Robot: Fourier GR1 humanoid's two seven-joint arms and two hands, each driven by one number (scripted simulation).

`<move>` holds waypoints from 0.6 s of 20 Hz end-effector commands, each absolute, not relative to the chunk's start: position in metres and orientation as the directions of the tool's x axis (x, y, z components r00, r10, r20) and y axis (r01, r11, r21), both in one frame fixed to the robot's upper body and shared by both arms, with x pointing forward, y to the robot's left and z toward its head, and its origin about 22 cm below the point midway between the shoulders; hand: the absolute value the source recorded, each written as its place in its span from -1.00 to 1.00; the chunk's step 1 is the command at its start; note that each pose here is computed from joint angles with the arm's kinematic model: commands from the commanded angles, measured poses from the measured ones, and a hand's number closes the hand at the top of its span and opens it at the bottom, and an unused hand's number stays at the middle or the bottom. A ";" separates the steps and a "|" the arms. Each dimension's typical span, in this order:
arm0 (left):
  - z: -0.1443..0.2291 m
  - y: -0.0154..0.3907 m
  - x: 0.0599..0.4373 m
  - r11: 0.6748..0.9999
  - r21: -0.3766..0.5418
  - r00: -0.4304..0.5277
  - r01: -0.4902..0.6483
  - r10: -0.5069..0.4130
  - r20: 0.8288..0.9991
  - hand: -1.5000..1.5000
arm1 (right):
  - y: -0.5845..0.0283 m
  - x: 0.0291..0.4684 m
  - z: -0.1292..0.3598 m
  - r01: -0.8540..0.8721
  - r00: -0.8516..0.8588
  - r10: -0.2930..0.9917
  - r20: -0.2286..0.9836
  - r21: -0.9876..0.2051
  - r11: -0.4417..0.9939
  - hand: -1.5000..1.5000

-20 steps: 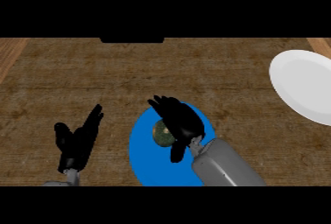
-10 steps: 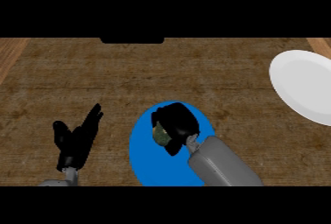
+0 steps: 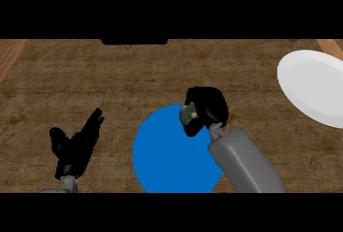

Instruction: Pick the squash from the plate and place it in the plate

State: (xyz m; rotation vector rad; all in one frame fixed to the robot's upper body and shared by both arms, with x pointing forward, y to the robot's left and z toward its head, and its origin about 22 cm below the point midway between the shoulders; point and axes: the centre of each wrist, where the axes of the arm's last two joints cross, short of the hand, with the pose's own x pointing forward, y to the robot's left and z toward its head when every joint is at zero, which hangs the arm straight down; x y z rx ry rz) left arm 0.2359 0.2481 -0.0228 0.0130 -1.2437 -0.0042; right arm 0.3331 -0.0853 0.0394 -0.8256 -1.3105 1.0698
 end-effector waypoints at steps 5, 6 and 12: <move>-0.029 0.244 0.231 1.000 0.003 0.371 0.016 -0.009 0.929 0.00 | -0.102 0.380 0.095 0.407 0.357 0.801 0.480 -0.852 0.330 1.00; -0.032 0.234 0.242 1.000 0.007 0.384 0.018 -0.014 0.923 0.00 | -0.093 0.383 0.099 0.450 0.345 0.799 0.492 -0.834 0.319 1.00; -0.031 0.232 0.230 1.000 0.005 0.383 0.023 -0.013 0.923 0.00 | -0.114 0.396 0.113 0.657 0.407 0.654 0.637 -0.702 0.275 1.00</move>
